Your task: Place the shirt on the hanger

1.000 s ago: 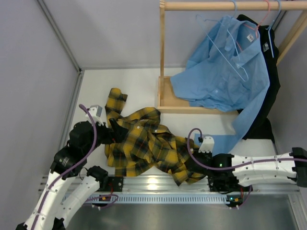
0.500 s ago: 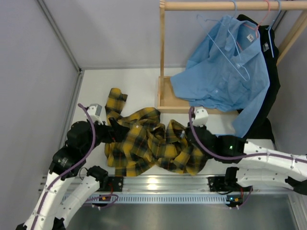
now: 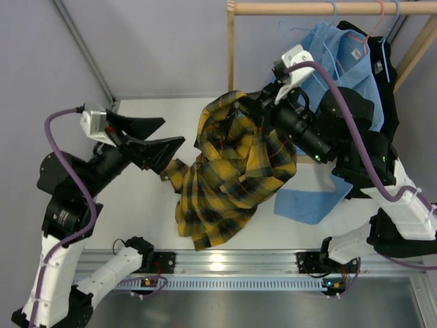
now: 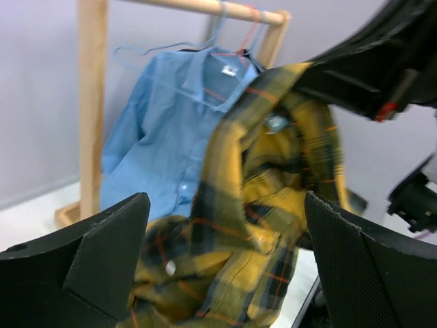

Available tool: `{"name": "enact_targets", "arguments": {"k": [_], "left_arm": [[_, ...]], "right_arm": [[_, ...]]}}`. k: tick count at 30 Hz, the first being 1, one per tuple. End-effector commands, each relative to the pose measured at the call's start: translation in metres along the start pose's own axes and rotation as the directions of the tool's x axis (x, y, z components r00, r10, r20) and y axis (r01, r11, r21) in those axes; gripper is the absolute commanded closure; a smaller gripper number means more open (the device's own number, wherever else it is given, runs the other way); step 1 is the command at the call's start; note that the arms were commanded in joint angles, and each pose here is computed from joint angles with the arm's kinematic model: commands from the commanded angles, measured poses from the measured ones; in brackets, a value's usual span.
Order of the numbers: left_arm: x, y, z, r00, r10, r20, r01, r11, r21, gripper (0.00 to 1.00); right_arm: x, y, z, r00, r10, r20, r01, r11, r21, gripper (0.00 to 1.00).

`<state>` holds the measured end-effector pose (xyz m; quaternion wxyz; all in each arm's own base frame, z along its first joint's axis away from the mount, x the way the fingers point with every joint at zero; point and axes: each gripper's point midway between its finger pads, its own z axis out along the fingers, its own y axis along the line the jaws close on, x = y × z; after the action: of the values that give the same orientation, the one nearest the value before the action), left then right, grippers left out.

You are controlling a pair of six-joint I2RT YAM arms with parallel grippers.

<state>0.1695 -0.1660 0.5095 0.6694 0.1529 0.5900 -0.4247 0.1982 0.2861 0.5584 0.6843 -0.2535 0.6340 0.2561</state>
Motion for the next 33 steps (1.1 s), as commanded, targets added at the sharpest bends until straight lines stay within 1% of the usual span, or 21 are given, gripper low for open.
{"name": "enact_targets", "arguments": {"k": [1, 3, 4, 5, 11, 12, 15, 19, 20, 21, 24, 25, 26, 27, 29, 30, 31, 32, 33], "left_arm": [[0.007, -0.019, 0.021, 0.998, 0.04, -0.055, -0.03, 0.984, 0.176, 0.02], [0.025, -0.012, 0.026, 0.995, 0.014, -0.104, 0.003, 0.985, 0.17, 0.02], [0.032, -0.005, 0.026, 0.994, 0.006, -0.11, 0.01, 0.989, 0.145, 0.02], [0.045, 0.008, 0.026, 0.993, -0.01, -0.118, 0.021, 0.996, 0.09, 0.02], [0.084, 0.037, 0.034, 0.981, 0.0, -0.195, 0.005, 1.0, 0.027, 0.02], [0.096, 0.045, 0.039, 0.975, -0.009, -0.224, 0.012, 1.0, 0.015, 0.02], [0.109, 0.051, 0.047, 0.964, -0.016, -0.266, 0.021, 1.0, 0.016, 0.03], [0.131, 0.065, 0.06, 0.948, -0.047, -0.315, 0.045, 0.999, -0.016, 0.11], [0.136, 0.063, 0.061, 0.945, -0.054, -0.323, 0.053, 0.999, -0.012, 0.17], [0.138, 0.062, 0.062, 0.944, -0.057, -0.326, 0.057, 0.998, -0.009, 0.2], [0.149, 0.061, 0.064, 0.943, -0.049, -0.329, 0.043, 0.999, -0.026, 0.32], [0.152, 0.06, 0.066, 0.944, -0.038, -0.327, 0.032, 0.999, -0.023, 0.39], [0.155, 0.057, 0.067, 0.945, -0.03, -0.327, 0.024, 0.999, -0.022, 0.48], [0.157, 0.056, 0.068, 0.944, -0.025, -0.328, 0.018, 1.0, -0.024, 0.62], [0.158, 0.056, 0.071, 0.946, -0.004, -0.326, -0.008, 0.999, -0.037, 0.9], [0.16, 0.054, 0.071, 0.945, 0.0, -0.327, -0.012, 0.999, -0.037, 1.0], [0.159, 0.053, 0.071, 0.947, 0.003, -0.322, -0.018, 0.999, -0.041, 1.0], [0.157, 0.054, 0.07, 0.949, 0.003, -0.315, -0.021, 0.998, -0.053, 1.0], [0.152, 0.058, 0.069, 0.955, 0.003, -0.295, -0.03, 0.996, -0.087, 1.0]], "right_arm": [[0.028, -0.021, 0.015, 0.987, -0.106, -0.123, 0.123, 0.983, 0.134, 1.0], [0.043, -0.025, 0.022, 0.984, -0.083, -0.16, 0.115, 0.972, 0.204, 1.0], [0.048, -0.03, 0.024, 0.983, -0.07, -0.172, 0.111, 0.964, 0.242, 1.0], [0.056, -0.027, 0.028, 0.982, -0.056, -0.182, 0.101, 0.963, 0.249, 1.0], [0.073, -0.008, 0.042, 0.978, -0.061, -0.201, 0.096, 0.98, 0.172, 1.0], [0.074, -0.005, 0.044, 0.978, -0.061, -0.198, 0.094, 0.982, 0.164, 1.0], [0.081, -0.001, 0.046, 0.976, -0.066, -0.206, 0.098, 0.984, 0.146, 1.0], [0.083, 0.001, 0.048, 0.976, -0.067, -0.206, 0.096, 0.986, 0.137, 1.0], [0.082, 0.0, 0.048, 0.977, -0.065, -0.204, 0.095, 0.986, 0.14, 1.0], [0.082, 0.0, 0.047, 0.977, -0.065, -0.203, 0.095, 0.985, 0.143, 1.0], [0.082, 0.0, 0.047, 0.977, -0.064, -0.202, 0.094, 0.986, 0.139, 1.0], [0.084, -0.001, 0.046, 0.977, -0.059, -0.207, 0.089, 0.986, 0.14, 1.0], [0.085, 0.0, 0.046, 0.977, -0.055, -0.207, 0.084, 0.987, 0.135, 1.0], [0.088, 0.0, 0.046, 0.975, -0.054, -0.214, 0.083, 0.988, 0.13, 1.0], [0.094, -0.005, 0.043, 0.976, -0.005, -0.219, 0.038, 0.989, 0.146, 1.0], [0.099, -0.012, 0.042, 0.974, 0.01, -0.227, 0.027, 0.988, 0.155, 1.0], [0.11, -0.014, 0.037, 0.969, 0.037, -0.245, 0.002, 0.988, 0.157, 1.0], [0.117, -0.016, 0.036, 0.965, 0.051, -0.256, -0.012, 0.988, 0.153, 0.93], [0.126, -0.015, 0.034, 0.96, 0.06, -0.274, -0.023, 0.99, 0.136, 0.81]]}}
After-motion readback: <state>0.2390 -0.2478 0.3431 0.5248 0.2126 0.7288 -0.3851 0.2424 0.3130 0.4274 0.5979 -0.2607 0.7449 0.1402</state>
